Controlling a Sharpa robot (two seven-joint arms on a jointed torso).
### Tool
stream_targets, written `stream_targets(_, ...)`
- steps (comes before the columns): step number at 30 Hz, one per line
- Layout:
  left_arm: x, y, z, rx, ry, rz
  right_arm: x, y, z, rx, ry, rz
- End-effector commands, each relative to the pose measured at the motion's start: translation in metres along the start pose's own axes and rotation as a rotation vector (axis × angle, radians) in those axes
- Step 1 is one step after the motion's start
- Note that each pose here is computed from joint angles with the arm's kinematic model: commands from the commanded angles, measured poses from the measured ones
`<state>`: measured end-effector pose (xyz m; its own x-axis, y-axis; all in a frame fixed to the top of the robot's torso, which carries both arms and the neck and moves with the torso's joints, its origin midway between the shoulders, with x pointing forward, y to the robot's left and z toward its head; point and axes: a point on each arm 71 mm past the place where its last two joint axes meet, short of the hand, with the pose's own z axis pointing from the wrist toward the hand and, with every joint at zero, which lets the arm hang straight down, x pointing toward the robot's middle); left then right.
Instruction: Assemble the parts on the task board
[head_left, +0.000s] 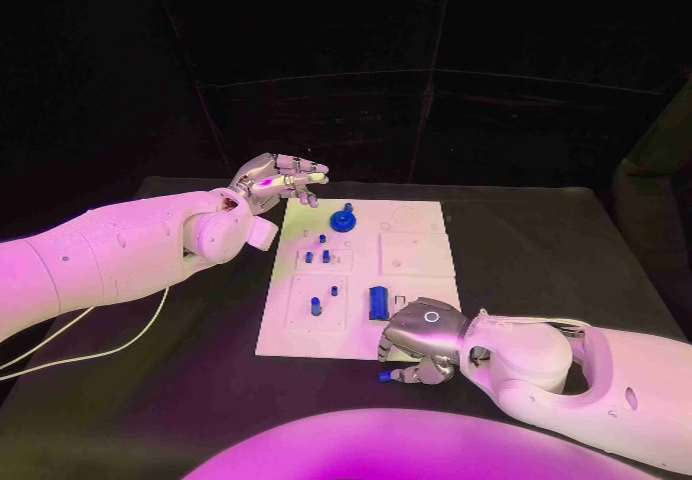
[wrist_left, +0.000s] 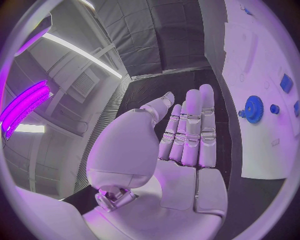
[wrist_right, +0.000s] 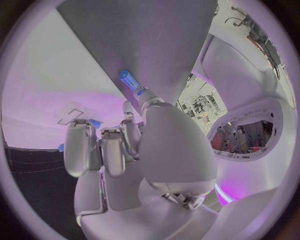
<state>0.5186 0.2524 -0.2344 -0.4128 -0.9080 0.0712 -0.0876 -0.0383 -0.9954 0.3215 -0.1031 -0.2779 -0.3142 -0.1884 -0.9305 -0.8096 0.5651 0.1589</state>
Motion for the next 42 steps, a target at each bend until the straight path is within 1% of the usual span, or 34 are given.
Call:
stream_targets(1,0.0015,-0.0012,0.0008,0.004,0.012,-0.008,0.0,0.002,0.0,-0.002,0.017,-0.008)
stream_targets(9,0.0015,-0.0011,0.0011,0.004,0.012,-0.008,0.001,0.002,-0.001,0.005,0.032,-0.008)
stream_targets(19,0.0019,-0.0011,0.0014,0.005,0.013,-0.008,0.006,-0.002,0.001,0.03,0.082,-0.012)
stream_targets(26,0.0022,-0.0011,0.0015,0.005,0.014,-0.009,0.007,-0.003,0.002,0.04,0.091,-0.027)
stream_targets(36,0.0022,-0.001,0.0017,0.004,0.014,-0.009,0.009,0.0,0.005,0.034,0.105,-0.039)
stream_targets(42,0.0026,-0.0009,0.0021,0.004,0.015,-0.009,0.018,0.006,0.004,0.018,0.124,-0.058)
